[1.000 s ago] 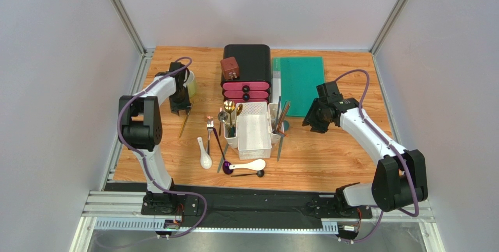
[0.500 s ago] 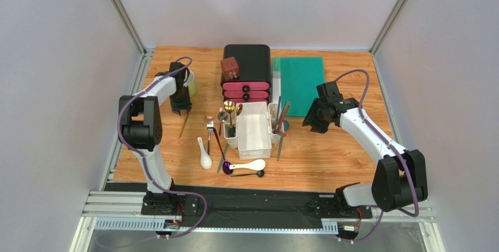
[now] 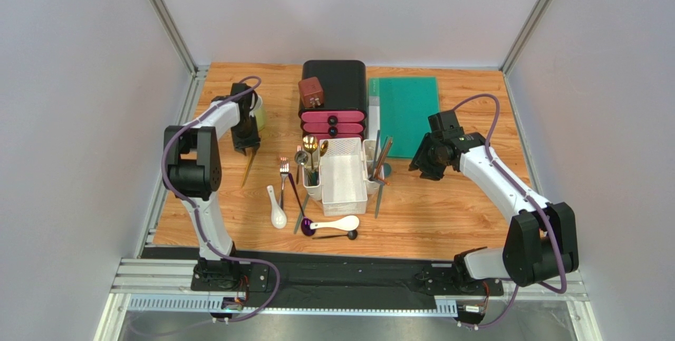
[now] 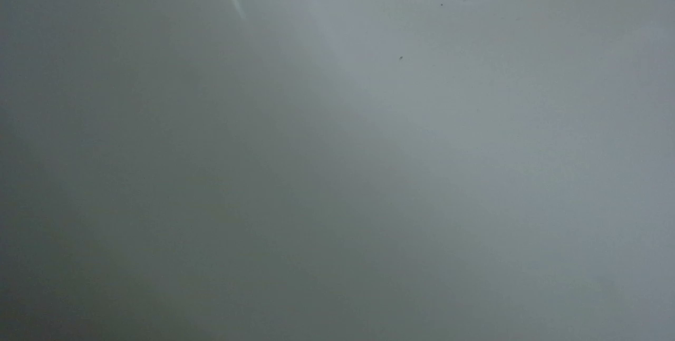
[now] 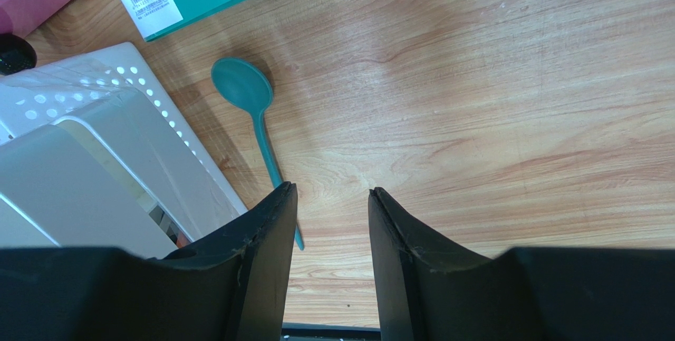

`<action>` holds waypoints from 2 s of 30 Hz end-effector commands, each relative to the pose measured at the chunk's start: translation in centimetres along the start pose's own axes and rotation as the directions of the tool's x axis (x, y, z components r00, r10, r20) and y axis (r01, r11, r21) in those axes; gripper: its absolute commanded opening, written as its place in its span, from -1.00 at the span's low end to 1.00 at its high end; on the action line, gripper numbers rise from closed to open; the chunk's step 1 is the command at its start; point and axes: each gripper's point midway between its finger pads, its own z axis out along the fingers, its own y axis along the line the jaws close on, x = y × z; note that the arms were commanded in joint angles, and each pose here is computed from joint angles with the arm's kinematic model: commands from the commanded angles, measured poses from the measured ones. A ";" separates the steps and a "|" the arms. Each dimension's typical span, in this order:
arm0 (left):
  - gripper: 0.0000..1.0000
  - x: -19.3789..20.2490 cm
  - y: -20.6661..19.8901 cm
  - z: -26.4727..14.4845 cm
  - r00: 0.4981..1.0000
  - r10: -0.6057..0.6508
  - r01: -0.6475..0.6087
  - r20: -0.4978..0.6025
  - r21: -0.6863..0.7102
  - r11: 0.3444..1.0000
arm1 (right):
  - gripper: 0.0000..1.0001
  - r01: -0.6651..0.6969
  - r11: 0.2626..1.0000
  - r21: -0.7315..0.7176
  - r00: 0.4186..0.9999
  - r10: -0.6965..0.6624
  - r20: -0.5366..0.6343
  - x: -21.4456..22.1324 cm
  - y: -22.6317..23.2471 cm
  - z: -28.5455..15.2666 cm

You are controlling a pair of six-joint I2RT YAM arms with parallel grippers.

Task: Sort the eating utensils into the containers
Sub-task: Pick up the fork at the center of the board.

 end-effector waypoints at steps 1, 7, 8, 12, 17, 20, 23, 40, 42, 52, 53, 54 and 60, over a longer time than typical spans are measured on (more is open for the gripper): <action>-0.18 -1.2 0.0 -0.1 1.000 -0.002 0.002 0.019 0.004 1.000 | -0.14 -0.014 0.999 -0.033 0.999 0.015 0.041 -1.4 1.1 -0.8; -0.23 -1.0 0.3 0.0 1.000 -0.004 0.004 0.013 -0.009 1.000 | -0.14 -0.019 0.999 -0.031 0.999 0.020 0.039 -1.3 1.1 -0.7; -0.24 -1.0 0.2 0.0 1.000 -0.004 0.004 0.012 -0.007 1.000 | -0.14 -0.017 0.999 -0.033 0.999 0.018 0.039 -1.3 1.1 -0.7; -0.24 -1.2 0.1 -0.3 1.000 -0.002 0.002 0.021 0.001 1.000 | -0.14 -0.019 0.999 -0.032 0.999 0.020 0.036 -1.2 1.0 -0.6; -0.23 -1.6 0.2 -1.3 0.999 -0.001 0.000 0.046 0.008 1.000 | -0.14 -0.019 0.999 -0.033 0.999 0.020 0.037 -1.3 1.1 -0.6; -0.23 -1.8 0.1 -1.8 0.998 -0.001 0.000 0.057 0.013 1.000 | -0.14 -0.017 0.999 -0.034 0.999 0.018 0.032 -1.2 1.1 -0.5; -0.23 -2.0 0.1 -2.1 0.998 -0.004 0.003 0.066 0.015 1.000 | -0.14 -0.019 0.999 -0.035 0.999 0.020 0.033 -1.2 1.1 -0.5; -0.23 -2.1 0.8 -1.8 0.998 -0.008 0.009 0.064 -0.020 1.000 | -0.14 -0.012 0.999 -0.034 0.999 0.014 0.032 -1.2 1.1 -0.5; -0.23 -2.1 0.9 -1.5 0.999 -0.009 0.011 0.054 -0.024 1.000 | -0.14 -0.013 0.999 -0.034 0.999 0.014 0.029 -1.2 1.1 -0.4; -0.30 -1.5 1.3 -0.8 1.000 -0.013 0.014 0.026 -0.035 0.999 | -0.14 -0.013 0.999 -0.034 1.000 0.013 0.027 -1.3 1.2 -0.3; -0.32 -1.4 1.4 -0.7 1.000 -0.014 0.014 0.020 -0.037 0.999 | -0.14 -0.014 0.999 -0.035 1.000 0.015 0.026 -1.3 1.3 -0.3; -0.36 -1.3 1.4 -0.6 1.000 -0.012 0.012 0.017 -0.038 0.999 | -0.14 -0.013 0.999 -0.035 1.000 0.013 0.026 -1.3 1.3 -0.2; -0.36 -1.1 1.2 -0.1 1.000 -0.006 0.006 0.000 -0.028 1.000 | -0.14 -0.014 0.999 -0.040 1.000 0.015 0.026 -1.5 1.5 -0.2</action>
